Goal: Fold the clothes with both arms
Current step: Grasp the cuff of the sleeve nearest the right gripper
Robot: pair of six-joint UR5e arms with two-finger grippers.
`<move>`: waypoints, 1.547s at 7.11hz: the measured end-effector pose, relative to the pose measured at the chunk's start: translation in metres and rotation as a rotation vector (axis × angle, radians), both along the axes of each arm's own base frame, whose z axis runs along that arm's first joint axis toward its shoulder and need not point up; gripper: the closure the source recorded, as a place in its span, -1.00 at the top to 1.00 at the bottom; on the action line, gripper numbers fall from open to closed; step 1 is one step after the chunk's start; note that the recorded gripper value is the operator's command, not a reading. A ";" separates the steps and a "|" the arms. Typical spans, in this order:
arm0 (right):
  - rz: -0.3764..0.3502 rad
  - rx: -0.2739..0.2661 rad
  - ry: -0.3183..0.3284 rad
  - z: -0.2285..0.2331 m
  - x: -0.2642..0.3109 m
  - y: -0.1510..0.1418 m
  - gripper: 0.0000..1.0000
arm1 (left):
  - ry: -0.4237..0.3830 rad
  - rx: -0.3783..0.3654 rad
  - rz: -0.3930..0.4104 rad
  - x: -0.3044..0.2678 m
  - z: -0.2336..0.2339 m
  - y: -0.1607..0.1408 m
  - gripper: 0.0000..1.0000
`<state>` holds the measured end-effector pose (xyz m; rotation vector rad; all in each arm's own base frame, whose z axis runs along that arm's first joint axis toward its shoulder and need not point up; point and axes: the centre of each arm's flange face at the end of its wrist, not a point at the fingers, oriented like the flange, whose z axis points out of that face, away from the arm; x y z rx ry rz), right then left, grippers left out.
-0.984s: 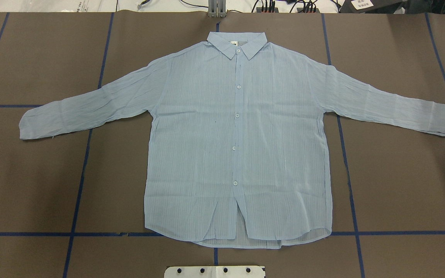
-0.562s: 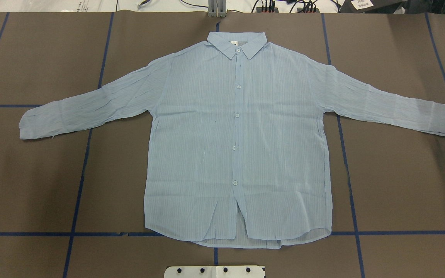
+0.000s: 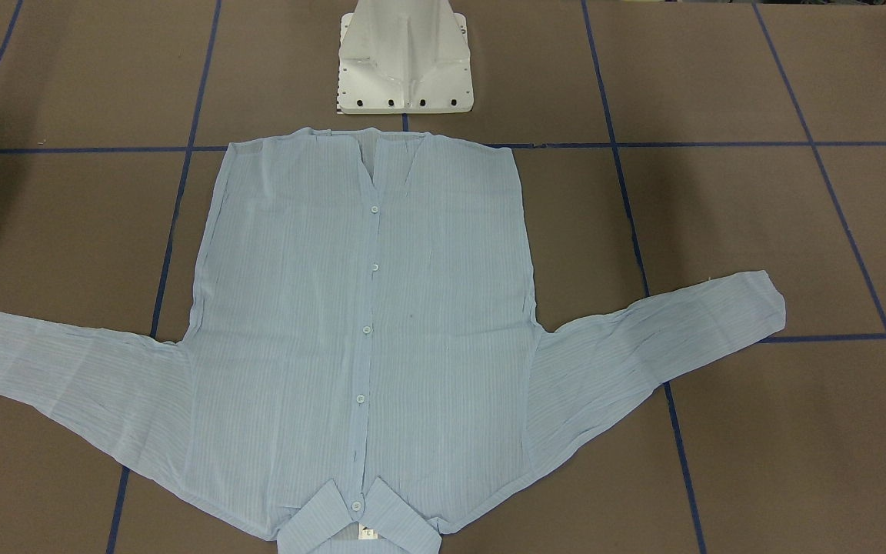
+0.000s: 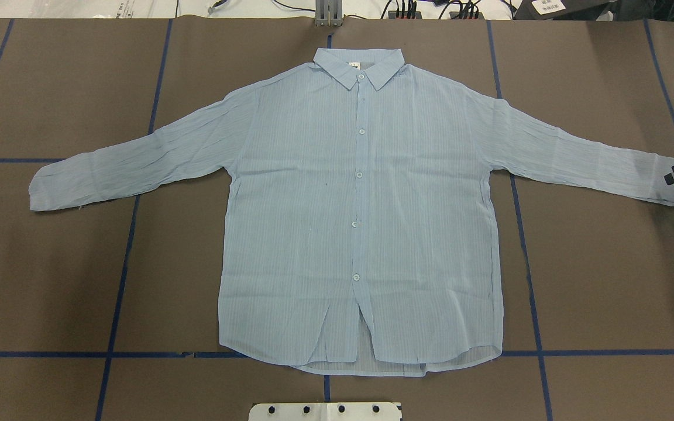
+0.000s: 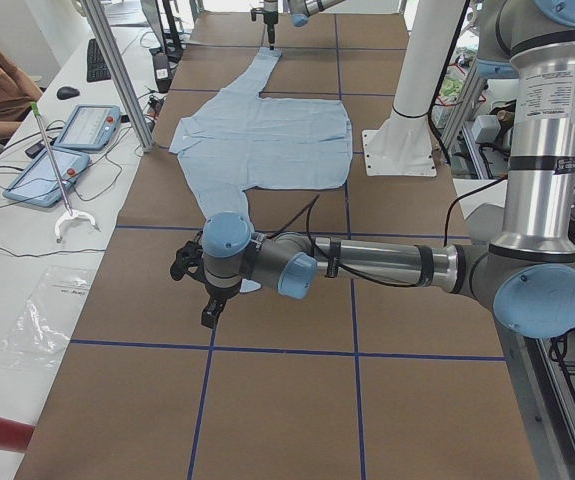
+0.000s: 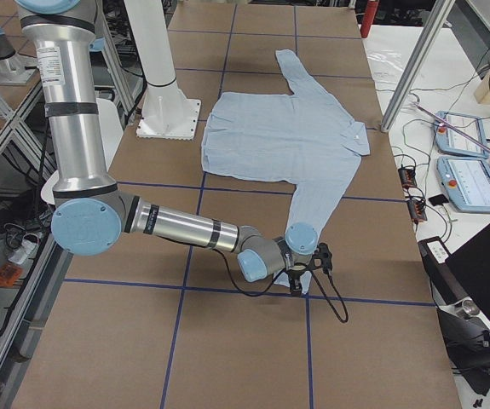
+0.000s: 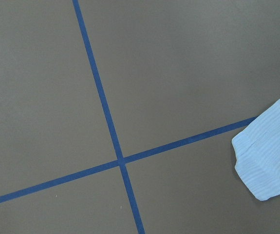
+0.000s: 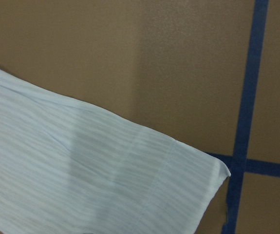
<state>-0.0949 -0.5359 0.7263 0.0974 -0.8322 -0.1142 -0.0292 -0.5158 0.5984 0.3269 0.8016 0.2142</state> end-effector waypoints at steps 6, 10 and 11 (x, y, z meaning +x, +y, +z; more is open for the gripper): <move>0.003 -0.034 0.018 0.014 -0.002 0.003 0.06 | 0.003 0.032 -0.002 -0.001 0.002 0.003 0.99; 0.010 -0.030 0.043 0.017 -0.001 0.003 -0.86 | 0.003 0.034 -0.001 0.000 0.001 0.002 0.99; 0.009 -0.029 0.043 0.017 -0.002 0.003 -1.00 | 0.003 0.035 -0.002 0.000 0.001 0.001 0.99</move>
